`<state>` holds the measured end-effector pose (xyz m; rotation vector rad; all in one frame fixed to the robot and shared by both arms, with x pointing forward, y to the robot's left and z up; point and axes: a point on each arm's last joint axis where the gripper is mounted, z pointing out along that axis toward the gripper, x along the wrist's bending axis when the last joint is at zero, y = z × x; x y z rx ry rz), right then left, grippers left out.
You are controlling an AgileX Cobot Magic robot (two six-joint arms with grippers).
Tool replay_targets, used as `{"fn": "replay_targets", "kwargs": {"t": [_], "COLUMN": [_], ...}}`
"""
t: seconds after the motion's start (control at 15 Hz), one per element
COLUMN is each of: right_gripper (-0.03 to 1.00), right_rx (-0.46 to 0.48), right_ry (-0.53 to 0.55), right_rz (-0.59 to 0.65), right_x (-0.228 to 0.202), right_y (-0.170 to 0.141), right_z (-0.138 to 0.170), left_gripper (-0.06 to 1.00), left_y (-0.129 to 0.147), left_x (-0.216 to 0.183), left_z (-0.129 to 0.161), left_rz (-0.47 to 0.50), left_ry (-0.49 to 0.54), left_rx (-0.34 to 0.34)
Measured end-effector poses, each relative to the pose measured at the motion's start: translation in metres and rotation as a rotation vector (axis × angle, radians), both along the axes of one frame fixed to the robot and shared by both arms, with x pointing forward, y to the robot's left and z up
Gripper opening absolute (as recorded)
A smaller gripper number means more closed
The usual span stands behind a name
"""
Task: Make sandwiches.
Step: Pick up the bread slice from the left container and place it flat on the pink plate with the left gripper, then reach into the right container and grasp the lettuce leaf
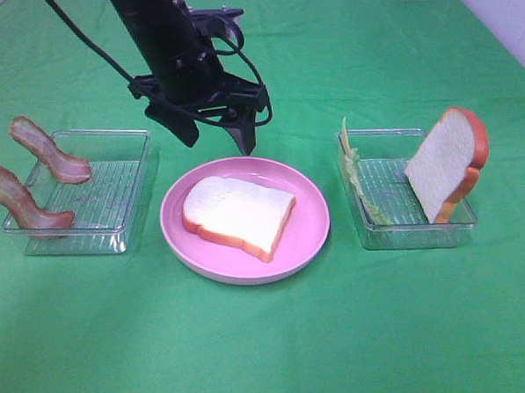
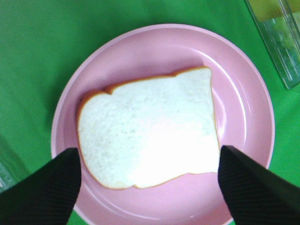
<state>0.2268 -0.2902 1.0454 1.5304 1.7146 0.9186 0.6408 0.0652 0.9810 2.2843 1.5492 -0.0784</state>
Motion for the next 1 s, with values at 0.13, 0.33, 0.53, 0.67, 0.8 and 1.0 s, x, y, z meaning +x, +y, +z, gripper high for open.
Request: {"fn": "replay_targets", "kwargs": {"t": [0.13, 0.33, 0.53, 0.67, 0.8, 1.0], "right_gripper": [0.73, 0.73, 0.73, 0.73, 0.73, 0.73], "right_rx": [0.0, 0.0, 0.0, 0.0, 0.0, 0.0], "right_ry": [0.0, 0.0, 0.0, 0.0, 0.0, 0.0], "right_rz": [0.0, 0.0, 0.0, 0.0, 0.0, 0.0], "right_x": [0.0, 0.0, 0.0, 0.0, 0.0, 0.0], "right_y": [0.0, 0.0, 0.0, 0.0, 0.0, 0.0], "right_z": [0.0, 0.0, 0.0, 0.0, 0.0, 0.0], "left_gripper": [0.76, 0.76, 0.76, 0.76, 0.76, 0.76], "left_y": [0.002, 0.011, 0.045, 0.078, 0.114, 0.152], "left_x": [0.004, 0.011, 0.026, 0.027, 0.015, -0.014], "left_z": [0.023, 0.05, 0.074, 0.085, 0.09, 0.086], "left_rz": [0.001, 0.034, 0.134, 0.203, 0.268, 0.33], "left_ry": [-0.009, -0.066, -0.141, -0.141, -0.109, -0.032], "left_rx": [0.044, 0.129, 0.16, 0.161, 0.187, 0.228]}}
